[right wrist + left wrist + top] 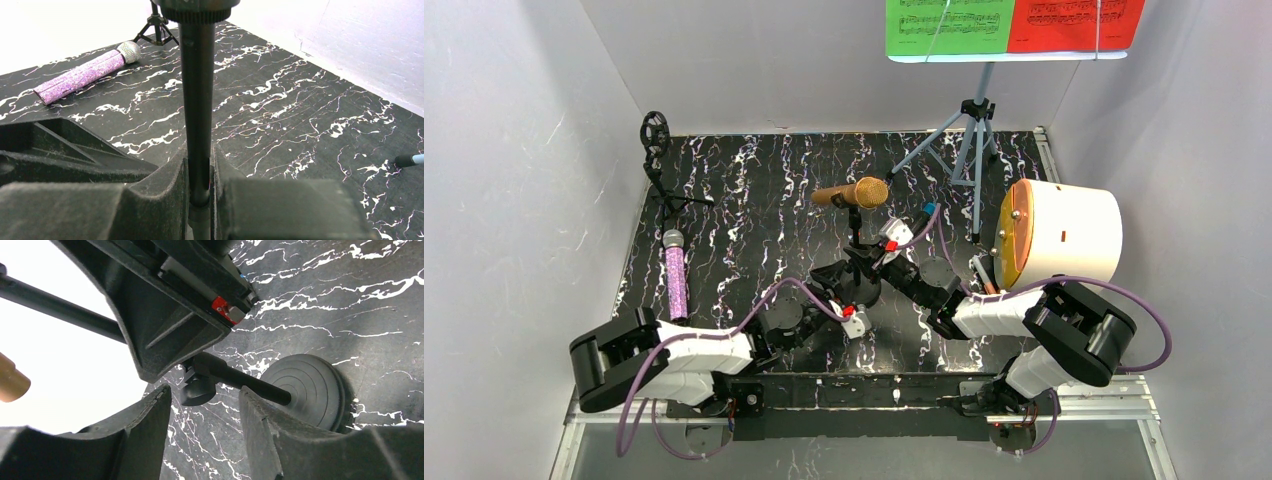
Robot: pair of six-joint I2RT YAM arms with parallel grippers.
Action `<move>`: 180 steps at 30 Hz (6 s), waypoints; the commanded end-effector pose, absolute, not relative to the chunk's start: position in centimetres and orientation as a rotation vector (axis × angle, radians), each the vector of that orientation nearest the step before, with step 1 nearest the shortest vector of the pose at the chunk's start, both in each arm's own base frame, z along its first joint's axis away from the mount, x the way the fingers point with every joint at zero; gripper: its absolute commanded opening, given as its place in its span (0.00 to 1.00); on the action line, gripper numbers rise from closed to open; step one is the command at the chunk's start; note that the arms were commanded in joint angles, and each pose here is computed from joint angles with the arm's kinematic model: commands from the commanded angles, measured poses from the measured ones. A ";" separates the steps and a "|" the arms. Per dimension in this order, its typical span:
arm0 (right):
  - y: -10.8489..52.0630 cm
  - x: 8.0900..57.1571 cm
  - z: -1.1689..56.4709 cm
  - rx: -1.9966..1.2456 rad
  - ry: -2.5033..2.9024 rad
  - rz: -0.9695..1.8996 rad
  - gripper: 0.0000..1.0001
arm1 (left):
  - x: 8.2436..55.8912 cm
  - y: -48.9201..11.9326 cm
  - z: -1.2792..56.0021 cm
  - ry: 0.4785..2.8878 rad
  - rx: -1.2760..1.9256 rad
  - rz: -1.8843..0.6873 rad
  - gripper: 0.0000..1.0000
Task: Pack up the instrument practice props
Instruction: Unscrew the knob on the microphone stand.
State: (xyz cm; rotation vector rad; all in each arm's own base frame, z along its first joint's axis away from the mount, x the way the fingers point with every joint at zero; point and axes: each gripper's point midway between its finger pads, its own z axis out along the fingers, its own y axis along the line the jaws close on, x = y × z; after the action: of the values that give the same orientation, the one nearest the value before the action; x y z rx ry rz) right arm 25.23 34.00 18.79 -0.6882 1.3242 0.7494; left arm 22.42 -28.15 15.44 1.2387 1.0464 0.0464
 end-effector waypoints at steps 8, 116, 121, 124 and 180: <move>34.3 25.3 19.9 -0.686 1.292 0.750 0.01 | 23.7 -28.8 15.6 1.063 1.199 0.100 0.38; 34.6 25.5 19.7 -0.678 1.304 0.763 0.01 | 24.3 -28.9 16.1 1.200 1.086 0.058 0.25; 34.6 25.5 19.6 -0.677 1.304 0.761 0.01 | 24.0 -29.1 15.7 1.319 0.931 -0.129 0.05; 34.6 25.5 19.6 -0.679 1.305 0.762 0.01 | 23.5 -29.6 15.5 1.409 0.790 -0.304 0.00; 35.0 25.5 19.5 -0.686 1.308 0.773 0.01 | 23.2 -26.0 17.2 1.619 0.638 -0.613 0.67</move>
State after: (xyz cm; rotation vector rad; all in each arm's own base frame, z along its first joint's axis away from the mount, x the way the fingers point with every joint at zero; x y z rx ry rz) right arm 25.28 34.46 18.71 -0.6883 1.3293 0.7667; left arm 23.54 -25.54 16.99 0.3106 1.7184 -0.7841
